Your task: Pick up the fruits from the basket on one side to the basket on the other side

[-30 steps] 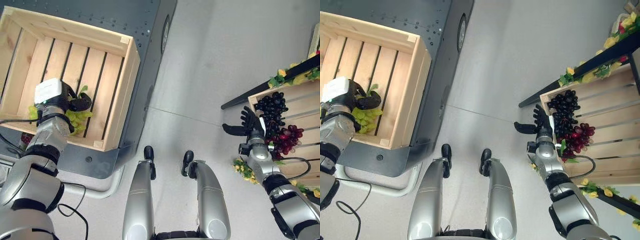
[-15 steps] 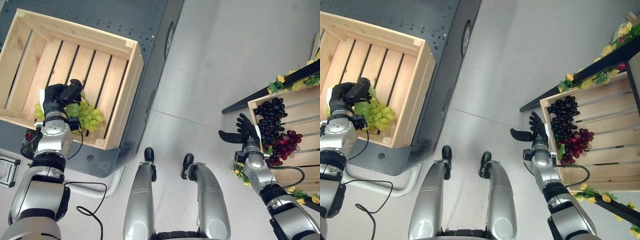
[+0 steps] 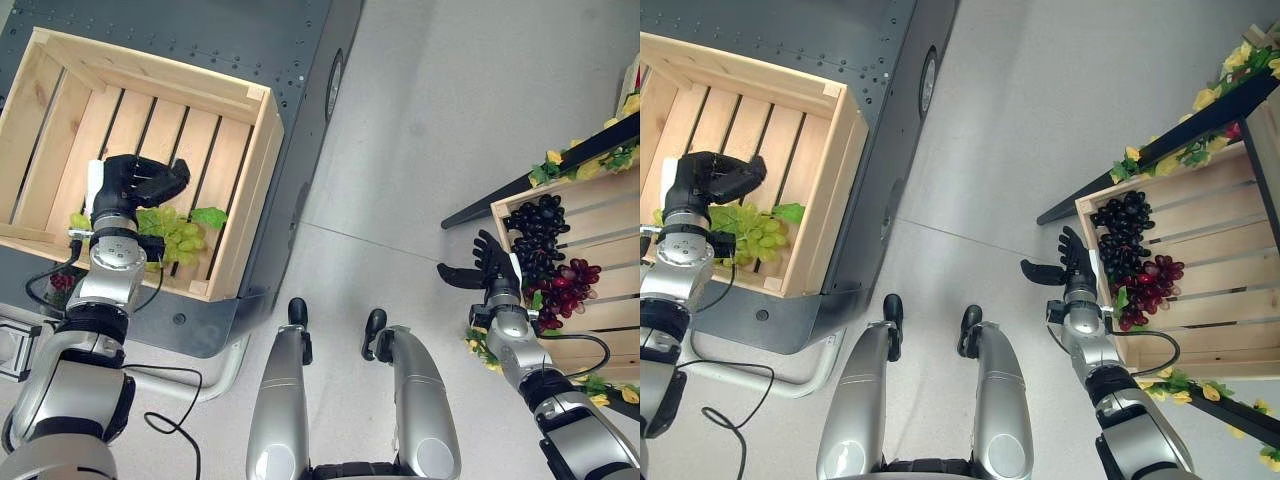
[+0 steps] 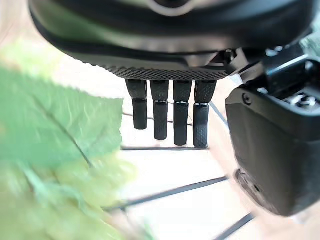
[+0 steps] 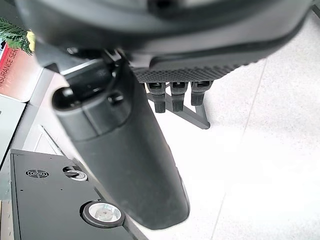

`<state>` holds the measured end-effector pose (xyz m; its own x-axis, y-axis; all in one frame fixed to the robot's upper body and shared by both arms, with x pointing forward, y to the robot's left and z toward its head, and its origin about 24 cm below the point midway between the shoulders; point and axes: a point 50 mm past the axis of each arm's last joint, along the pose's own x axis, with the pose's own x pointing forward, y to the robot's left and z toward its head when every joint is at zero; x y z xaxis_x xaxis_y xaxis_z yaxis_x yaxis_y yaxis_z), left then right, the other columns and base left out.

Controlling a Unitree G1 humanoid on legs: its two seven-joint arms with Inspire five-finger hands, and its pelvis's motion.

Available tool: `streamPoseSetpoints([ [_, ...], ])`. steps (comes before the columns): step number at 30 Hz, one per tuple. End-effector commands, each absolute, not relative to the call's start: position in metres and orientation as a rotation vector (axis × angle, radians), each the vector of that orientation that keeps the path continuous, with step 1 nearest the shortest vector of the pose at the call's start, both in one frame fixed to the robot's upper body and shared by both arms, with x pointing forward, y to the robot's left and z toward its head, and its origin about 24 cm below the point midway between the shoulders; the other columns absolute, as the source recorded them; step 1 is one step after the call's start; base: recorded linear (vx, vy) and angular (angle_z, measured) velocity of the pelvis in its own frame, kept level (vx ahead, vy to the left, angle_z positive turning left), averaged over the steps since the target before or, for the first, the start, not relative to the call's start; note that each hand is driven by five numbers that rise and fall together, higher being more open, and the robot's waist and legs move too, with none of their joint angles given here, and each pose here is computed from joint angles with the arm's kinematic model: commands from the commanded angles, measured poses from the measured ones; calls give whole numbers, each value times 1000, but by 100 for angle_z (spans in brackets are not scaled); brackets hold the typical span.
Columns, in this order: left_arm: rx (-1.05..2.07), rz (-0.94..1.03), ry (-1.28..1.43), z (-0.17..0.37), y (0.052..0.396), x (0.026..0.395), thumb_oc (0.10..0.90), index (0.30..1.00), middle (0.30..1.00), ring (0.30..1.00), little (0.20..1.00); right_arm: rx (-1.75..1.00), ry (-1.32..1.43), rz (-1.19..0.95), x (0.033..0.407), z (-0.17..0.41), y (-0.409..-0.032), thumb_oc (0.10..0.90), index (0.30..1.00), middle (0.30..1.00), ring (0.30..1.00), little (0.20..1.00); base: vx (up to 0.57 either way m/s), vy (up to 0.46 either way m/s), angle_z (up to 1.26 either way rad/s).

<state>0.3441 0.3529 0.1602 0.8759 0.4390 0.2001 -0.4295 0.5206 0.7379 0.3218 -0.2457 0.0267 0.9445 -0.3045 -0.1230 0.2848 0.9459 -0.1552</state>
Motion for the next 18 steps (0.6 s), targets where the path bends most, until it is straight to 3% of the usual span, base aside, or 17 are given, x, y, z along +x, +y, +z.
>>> streamPoseSetpoints([
  [1,1132,718,-147,216,373,335,800,900,900,900,900,-149,11,-407,321,56,-277,800,900,900,900,900,0,0,0],
  [5,1420,790,-136,225,383,328,800,900,900,900,900,-155,11,-411,319,55,-283,800,900,900,900,900,0,0,0],
  [12,1778,673,-79,222,382,326,800,900,900,900,900,-174,10,-417,319,59,-293,800,900,900,900,900,0,0,0],
  [18,1721,522,-32,212,380,326,800,900,900,900,900,-189,13,-424,319,63,-302,800,900,900,900,900,-1,6,0],
])
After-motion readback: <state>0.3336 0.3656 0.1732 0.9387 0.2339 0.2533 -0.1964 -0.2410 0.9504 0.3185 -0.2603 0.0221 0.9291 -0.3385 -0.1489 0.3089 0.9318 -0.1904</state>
